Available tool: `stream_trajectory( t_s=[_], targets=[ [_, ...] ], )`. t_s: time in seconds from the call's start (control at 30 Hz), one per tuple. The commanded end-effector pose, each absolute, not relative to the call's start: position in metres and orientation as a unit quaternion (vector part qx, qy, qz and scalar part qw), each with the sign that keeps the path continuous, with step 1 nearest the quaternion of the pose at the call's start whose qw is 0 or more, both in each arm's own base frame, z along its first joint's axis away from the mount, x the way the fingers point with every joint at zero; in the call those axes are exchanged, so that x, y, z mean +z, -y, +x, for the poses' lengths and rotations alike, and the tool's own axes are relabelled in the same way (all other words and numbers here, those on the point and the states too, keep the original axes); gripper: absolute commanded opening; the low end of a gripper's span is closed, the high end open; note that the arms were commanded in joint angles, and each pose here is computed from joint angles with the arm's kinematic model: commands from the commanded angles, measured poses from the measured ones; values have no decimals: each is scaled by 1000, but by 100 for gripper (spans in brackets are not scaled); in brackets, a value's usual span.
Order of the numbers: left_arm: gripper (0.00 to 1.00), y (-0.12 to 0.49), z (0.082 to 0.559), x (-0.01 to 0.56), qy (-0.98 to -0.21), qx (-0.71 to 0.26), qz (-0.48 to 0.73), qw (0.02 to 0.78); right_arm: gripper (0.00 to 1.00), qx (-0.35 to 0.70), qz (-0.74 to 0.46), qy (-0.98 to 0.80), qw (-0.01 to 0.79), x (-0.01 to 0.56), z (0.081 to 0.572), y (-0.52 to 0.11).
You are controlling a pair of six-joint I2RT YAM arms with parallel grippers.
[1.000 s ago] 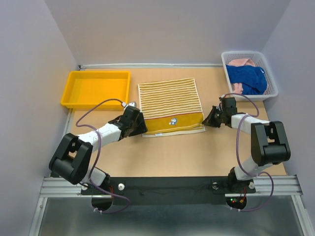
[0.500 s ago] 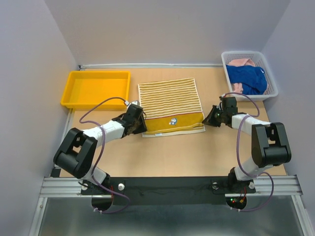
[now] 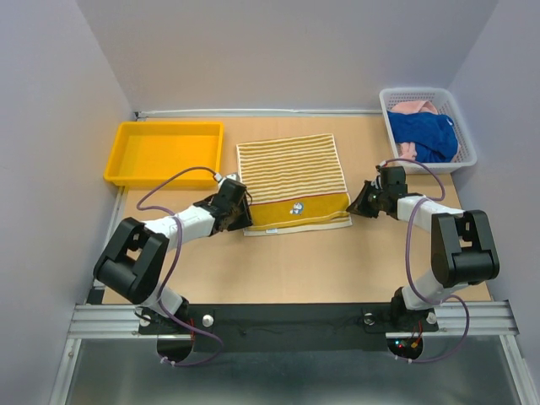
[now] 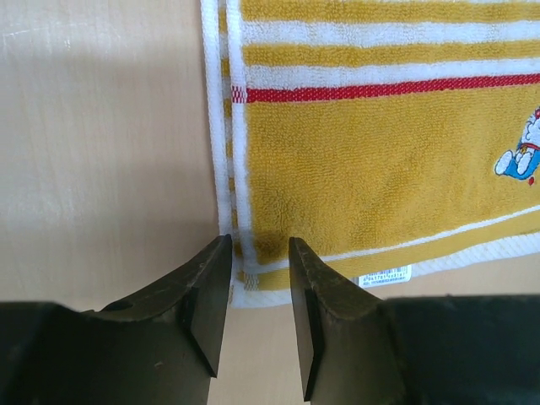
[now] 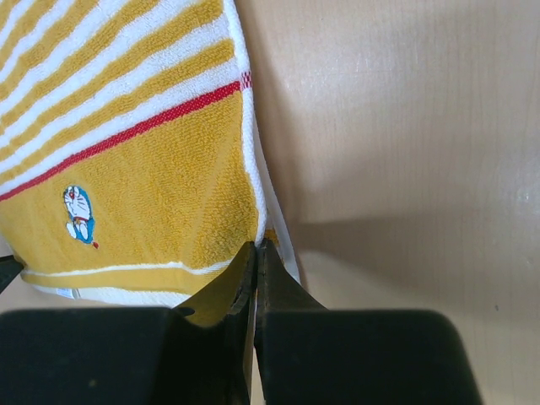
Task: Fold and stack the towels
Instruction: Fold the towel
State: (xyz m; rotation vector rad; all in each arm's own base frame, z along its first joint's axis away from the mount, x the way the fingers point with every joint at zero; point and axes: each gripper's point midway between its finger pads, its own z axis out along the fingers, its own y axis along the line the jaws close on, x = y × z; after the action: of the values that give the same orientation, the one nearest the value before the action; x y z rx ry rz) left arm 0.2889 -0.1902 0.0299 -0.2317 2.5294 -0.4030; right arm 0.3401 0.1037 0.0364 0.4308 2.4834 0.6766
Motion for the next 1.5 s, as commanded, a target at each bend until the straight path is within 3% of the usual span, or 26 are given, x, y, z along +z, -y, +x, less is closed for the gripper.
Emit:
stream_trajectory(
  t_s=[0.0, 0.4, 0.5, 0.53, 0.6, 0.63, 0.73, 1.03, 1.3, 1.47],
  targets=[
    [44, 198, 297, 39, -941, -153, -82, 291, 1, 250, 149, -912, 288, 45, 344, -101],
    [42, 203, 296, 38, -944, -148, -76, 286, 1, 250, 147, -912, 291, 47, 343, -101],
    [34, 201, 298, 44, -942, -144, -78, 294, 1, 251, 147, -910, 295, 50, 344, -101],
    [22, 201, 299, 49, -940, -144, -79, 299, 0, 252, 146, -909, 296, 51, 345, -102],
    [16, 201, 302, 54, -938, -145, -79, 305, 0, 253, 146, -907, 302, 55, 347, -101],
    [8, 201, 303, 57, -937, -146, -78, 308, 1, 253, 144, -907, 306, 58, 347, -101],
    [0, 205, 306, 63, -934, -154, -76, 313, 0, 254, 144, -905, 310, 61, 349, -102],
    [0, 204, 311, 76, -929, -153, -73, 330, 0, 263, 142, -896, 330, 79, 355, -103],
    [0, 193, 335, 127, -918, -129, -74, 368, 0, 271, 133, -872, 386, 141, 384, -103],
    [0, 184, 329, 166, -904, -140, -84, 395, 0, 278, 130, -864, 399, 168, 371, -103]
  ],
)
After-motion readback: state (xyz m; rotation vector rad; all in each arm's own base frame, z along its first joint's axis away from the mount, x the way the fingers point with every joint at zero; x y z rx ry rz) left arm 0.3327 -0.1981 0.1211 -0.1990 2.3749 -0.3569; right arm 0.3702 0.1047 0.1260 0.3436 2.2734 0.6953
